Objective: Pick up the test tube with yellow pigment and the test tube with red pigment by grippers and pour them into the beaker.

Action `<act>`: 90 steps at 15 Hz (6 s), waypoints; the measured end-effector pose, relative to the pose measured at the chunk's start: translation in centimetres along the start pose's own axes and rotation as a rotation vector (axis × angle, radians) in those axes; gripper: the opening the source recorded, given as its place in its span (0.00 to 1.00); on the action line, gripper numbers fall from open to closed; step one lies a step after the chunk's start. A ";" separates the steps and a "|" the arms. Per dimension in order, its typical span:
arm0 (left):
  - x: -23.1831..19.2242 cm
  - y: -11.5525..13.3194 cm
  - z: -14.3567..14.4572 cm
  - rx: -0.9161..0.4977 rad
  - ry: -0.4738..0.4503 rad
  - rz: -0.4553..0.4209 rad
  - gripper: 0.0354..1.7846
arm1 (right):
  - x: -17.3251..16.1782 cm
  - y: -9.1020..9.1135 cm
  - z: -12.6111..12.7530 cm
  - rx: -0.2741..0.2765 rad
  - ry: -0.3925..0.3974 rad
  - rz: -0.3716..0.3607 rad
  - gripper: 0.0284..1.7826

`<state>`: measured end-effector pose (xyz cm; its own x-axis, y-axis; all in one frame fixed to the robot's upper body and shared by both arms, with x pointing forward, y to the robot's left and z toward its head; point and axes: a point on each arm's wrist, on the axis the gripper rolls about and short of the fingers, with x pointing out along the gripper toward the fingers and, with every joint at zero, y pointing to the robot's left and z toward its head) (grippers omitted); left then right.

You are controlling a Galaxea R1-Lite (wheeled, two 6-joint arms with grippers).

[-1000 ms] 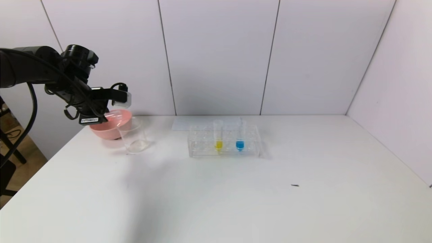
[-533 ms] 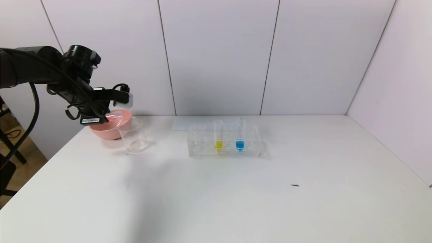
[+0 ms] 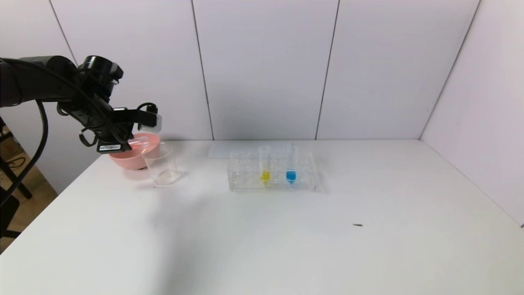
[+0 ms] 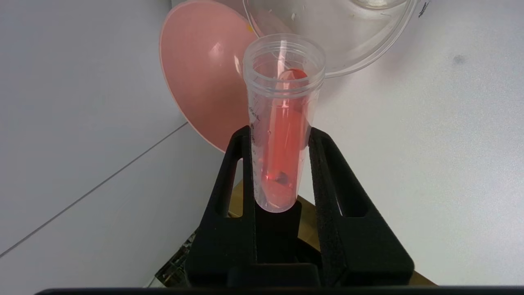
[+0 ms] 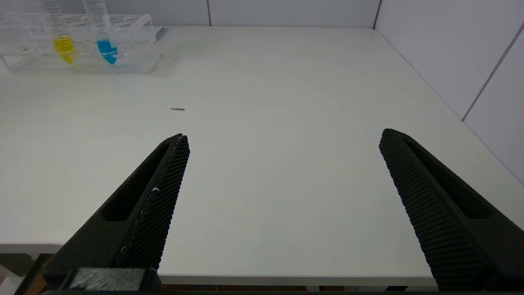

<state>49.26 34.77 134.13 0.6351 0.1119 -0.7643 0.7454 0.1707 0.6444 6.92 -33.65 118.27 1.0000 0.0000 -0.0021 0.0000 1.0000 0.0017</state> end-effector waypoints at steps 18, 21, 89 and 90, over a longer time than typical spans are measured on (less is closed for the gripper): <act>-0.2 -0.1 0.4 0.065 0.060 0.007 0.23 | 0.0 0.0 0.0 0.000 0.000 0.000 0.95; -0.2 -0.1 0.5 0.068 0.061 0.008 0.23 | 0.0 0.0 0.0 0.000 0.000 0.000 0.95; -2.8 -0.2 0.1 0.038 0.037 0.019 0.23 | 0.0 0.0 0.0 0.000 0.000 0.000 0.95; -2.9 -0.2 -0.1 0.034 0.032 0.018 0.23 | 0.0 0.0 0.0 0.000 0.000 0.000 0.95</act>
<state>47.26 34.50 136.21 0.6418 0.1454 -0.7530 0.7411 0.1350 0.6577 6.91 -33.65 118.28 1.0000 0.0000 -0.0017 0.0000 1.0000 0.0017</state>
